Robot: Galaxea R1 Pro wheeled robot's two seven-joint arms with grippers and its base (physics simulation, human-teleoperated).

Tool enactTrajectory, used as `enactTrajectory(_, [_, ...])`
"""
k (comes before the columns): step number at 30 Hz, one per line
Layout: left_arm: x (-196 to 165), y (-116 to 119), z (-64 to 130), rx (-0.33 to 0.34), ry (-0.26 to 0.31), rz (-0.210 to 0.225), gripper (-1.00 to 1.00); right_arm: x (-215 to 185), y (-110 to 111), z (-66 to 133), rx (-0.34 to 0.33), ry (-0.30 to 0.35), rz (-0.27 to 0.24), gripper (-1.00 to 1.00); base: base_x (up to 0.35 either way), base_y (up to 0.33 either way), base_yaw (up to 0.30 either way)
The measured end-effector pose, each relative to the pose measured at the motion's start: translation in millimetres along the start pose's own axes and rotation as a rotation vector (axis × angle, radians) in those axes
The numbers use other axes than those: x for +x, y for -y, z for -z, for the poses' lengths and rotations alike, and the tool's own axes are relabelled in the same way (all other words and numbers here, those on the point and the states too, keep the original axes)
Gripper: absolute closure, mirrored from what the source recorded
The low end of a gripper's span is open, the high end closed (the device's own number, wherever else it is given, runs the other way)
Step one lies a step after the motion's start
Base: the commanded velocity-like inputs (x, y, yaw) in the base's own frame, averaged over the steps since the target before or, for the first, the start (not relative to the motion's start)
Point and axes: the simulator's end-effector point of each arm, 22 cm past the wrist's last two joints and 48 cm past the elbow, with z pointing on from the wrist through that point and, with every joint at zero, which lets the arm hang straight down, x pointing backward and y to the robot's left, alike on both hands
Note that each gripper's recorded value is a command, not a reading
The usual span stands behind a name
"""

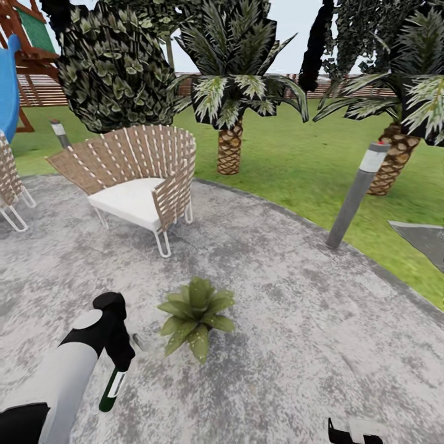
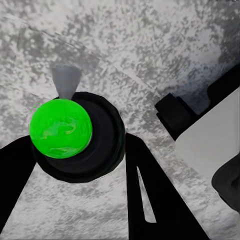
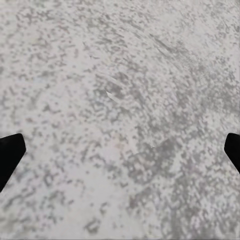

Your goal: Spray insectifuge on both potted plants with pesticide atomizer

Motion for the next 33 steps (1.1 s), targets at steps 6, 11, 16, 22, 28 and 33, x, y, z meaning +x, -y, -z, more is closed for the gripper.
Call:
enactTrajectory(6, [0,-1,0.8,-0.002,0.001,0.000,1.00,0,1,-0.2,0.001,0.000,0.000,-1.00,0.133,0.305,-0.252])
enactTrajectory(11, [0,-3,1.6,-0.007,0.001,0.002,1.00,0,1,-0.3,0.002,-0.001,-0.001,-1.00,-0.078,0.326,-0.264])
enactTrajectory(16, [-2,-1,1.1,-0.005,0.002,-0.003,1.00,1,1,-0.3,0.004,-0.002,-0.003,-1.00,-0.193,0.293,-0.271])
enactTrajectory(22, [-7,4,0.6,0.000,0.006,-0.012,1.00,1,-1,0.1,0.002,-0.003,-0.006,-1.00,-0.051,0.224,-0.117])
enactTrajectory(28, [-14,9,1.6,0.003,0.015,-0.023,1.00,0,0,-0.3,0.003,-0.002,-0.005,-1.00,0.000,0.005,-0.199])
enactTrajectory(33, [-15,7,3.9,-0.003,0.018,-0.021,1.00,1,-1,0.0,0.002,-0.003,-0.004,-1.00,0.000,0.000,-0.296])
